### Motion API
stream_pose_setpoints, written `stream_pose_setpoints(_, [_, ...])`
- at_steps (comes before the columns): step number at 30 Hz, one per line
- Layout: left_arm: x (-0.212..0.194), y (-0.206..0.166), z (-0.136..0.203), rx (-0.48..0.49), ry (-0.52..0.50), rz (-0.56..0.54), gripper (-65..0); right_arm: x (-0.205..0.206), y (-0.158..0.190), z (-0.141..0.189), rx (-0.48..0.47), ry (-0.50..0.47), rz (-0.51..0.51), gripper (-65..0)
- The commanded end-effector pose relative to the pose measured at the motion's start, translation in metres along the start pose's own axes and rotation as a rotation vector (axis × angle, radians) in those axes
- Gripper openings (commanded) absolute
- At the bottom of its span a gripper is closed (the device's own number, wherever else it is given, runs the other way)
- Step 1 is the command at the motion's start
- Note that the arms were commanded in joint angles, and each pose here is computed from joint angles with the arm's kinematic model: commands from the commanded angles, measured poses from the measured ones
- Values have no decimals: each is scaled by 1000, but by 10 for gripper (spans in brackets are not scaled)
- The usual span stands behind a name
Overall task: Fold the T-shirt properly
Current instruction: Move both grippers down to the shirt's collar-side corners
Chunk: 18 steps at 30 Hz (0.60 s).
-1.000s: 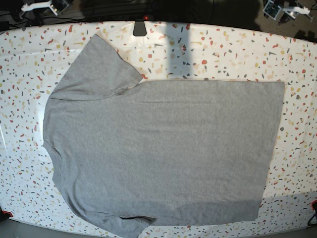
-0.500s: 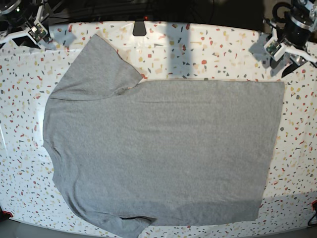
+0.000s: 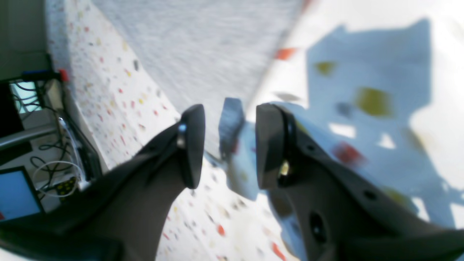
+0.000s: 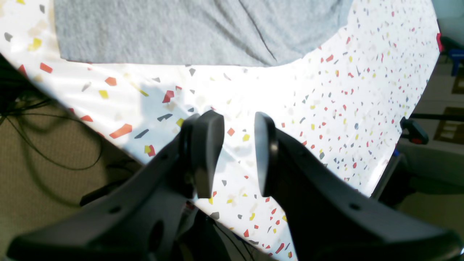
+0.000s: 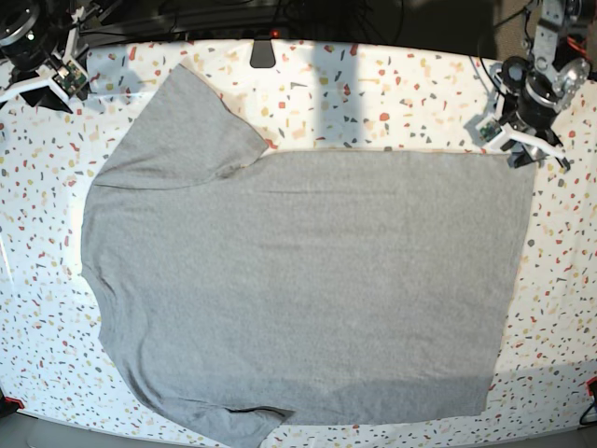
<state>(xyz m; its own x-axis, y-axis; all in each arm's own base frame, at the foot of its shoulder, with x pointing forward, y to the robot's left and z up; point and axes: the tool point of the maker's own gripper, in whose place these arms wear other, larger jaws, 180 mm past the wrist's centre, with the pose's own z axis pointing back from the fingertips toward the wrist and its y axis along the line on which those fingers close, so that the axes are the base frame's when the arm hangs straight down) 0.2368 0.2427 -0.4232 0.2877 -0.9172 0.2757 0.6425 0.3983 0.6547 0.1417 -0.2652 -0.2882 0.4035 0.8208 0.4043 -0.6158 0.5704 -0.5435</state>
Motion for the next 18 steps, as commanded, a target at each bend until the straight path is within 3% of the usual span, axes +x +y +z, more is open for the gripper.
stream_pose_setpoints(1, [-7,6,-3,9,18,-16,-420,6,-3,2,-12,-20,7,-459])
stream_pose_setpoints(8, [-40,1,-20,-49,99,-55,-427,5,-4,2,-16,-13,5,-459])
stream_pose_setpoints(13, [-44,-9,-19,-107,105,-81,-554,5,-7,2,-31,-13,43,-459])
stream_pose_setpoints(18, [-41,-12,-20,-110,100,-72,-567,4,-9,2,-44,-9,73,-459])
